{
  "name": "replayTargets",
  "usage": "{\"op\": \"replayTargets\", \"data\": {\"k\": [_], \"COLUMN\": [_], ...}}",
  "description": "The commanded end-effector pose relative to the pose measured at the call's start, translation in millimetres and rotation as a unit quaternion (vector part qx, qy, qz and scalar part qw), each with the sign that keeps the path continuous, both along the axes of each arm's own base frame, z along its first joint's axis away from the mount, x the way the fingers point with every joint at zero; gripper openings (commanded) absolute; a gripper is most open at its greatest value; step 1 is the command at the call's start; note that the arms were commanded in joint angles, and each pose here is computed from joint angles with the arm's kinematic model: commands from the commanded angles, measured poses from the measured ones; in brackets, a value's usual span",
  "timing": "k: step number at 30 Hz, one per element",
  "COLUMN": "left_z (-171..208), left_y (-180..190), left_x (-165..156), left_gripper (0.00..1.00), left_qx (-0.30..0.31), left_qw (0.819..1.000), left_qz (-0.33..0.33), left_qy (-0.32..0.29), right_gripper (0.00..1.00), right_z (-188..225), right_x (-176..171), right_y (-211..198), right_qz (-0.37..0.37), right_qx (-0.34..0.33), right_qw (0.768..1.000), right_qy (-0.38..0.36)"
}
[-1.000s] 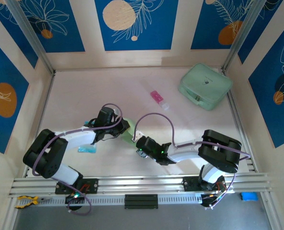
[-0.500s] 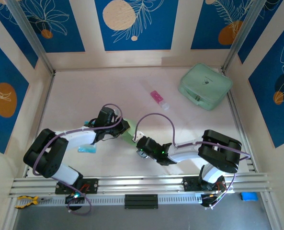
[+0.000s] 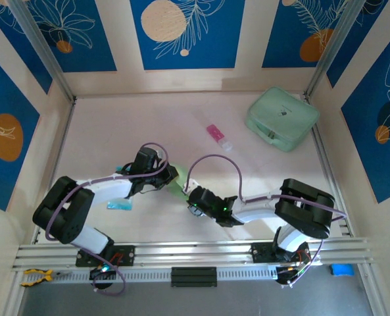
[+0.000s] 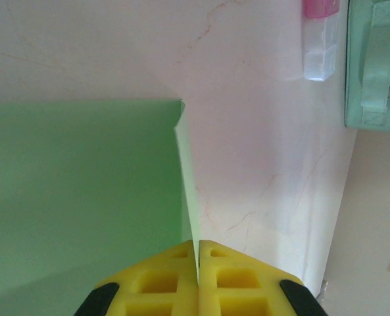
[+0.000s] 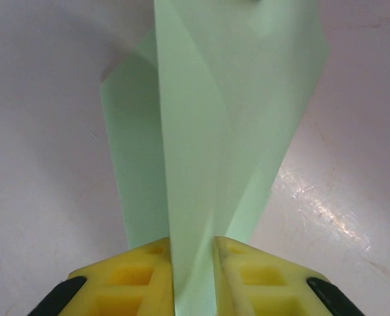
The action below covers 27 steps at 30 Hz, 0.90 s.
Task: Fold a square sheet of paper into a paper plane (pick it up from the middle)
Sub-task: Fourth fold the wing at the center of the table.
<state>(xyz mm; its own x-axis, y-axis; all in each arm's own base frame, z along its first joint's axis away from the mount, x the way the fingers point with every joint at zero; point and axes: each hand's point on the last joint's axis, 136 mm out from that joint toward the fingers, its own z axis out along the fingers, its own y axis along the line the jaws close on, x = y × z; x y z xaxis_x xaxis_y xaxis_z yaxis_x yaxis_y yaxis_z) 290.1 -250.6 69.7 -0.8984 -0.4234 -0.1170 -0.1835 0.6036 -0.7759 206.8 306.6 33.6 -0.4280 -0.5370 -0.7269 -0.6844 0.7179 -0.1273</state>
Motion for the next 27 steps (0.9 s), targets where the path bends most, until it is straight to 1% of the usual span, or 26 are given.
{"op": "replayTargets", "data": {"k": [1, 3, 10, 14, 17, 19, 20, 22, 25, 27], "left_z": [1.5, 1.4, 1.5, 3.1, 6.7, 10.7, 12.5, 17.3, 24.4, 29.7], "left_y": [-4.9, -5.1, -4.8, -5.0, -4.6, -3.1, -1.7, 2.9, 13.0, 18.8], "left_x": [0.5, 0.4, 0.7, 0.6, 1.1, 0.5, 0.2, -1.4, -4.2, -5.6], "left_gripper": [0.04, 0.04, 0.04, 0.06, 0.15, 0.27, 0.3, 0.41, 0.49, 0.51], "left_qx": [0.0, 0.0, -0.001, -0.001, -0.002, 0.001, 0.003, 0.014, 0.04, 0.053], "left_qw": [1.0, 1.0, 1.0, 1.0, 1.0, 1.0, 1.0, 1.0, 0.999, 0.998], "left_qz": [-0.009, -0.01, -0.009, -0.01, -0.009, -0.01, -0.009, -0.008, -0.004, -0.001], "left_qy": [0.003, 0.003, 0.003, 0.001, -0.004, -0.01, -0.013, -0.02, -0.031, -0.038], "right_gripper": [0.22, 0.22, 0.15, 0.11, 0.09, 0.07, 0.07, 0.06, 0.06, 0.06], "right_z": [8.4, 8.3, 4.4, 4.1, 1.6, -1.1, -3.1, -5.7, -9.1, -10.8], "right_x": [0.7, 0.3, -0.2, -0.4, 0.1, 0.3, 0.2, -0.9, -1.5, -1.4], "right_y": [2.5, 2.8, 2.3, 2.4, 1.7, 1.6, 1.3, 3.5, 5.7, 7.6], "right_qz": [-0.006, -0.006, -0.005, -0.006, -0.012, -0.019, -0.022, -0.025, -0.031, -0.034], "right_qx": [0.027, 0.03, 0.023, 0.024, 0.026, 0.031, 0.032, 0.042, 0.054, 0.062], "right_qw": [1.0, 1.0, 1.0, 1.0, 0.999, 0.999, 0.999, 0.997, 0.995, 0.994], "right_qy": [0.0, 0.001, 0.006, 0.009, 0.016, 0.028, 0.036, 0.054, 0.075, 0.087]}}
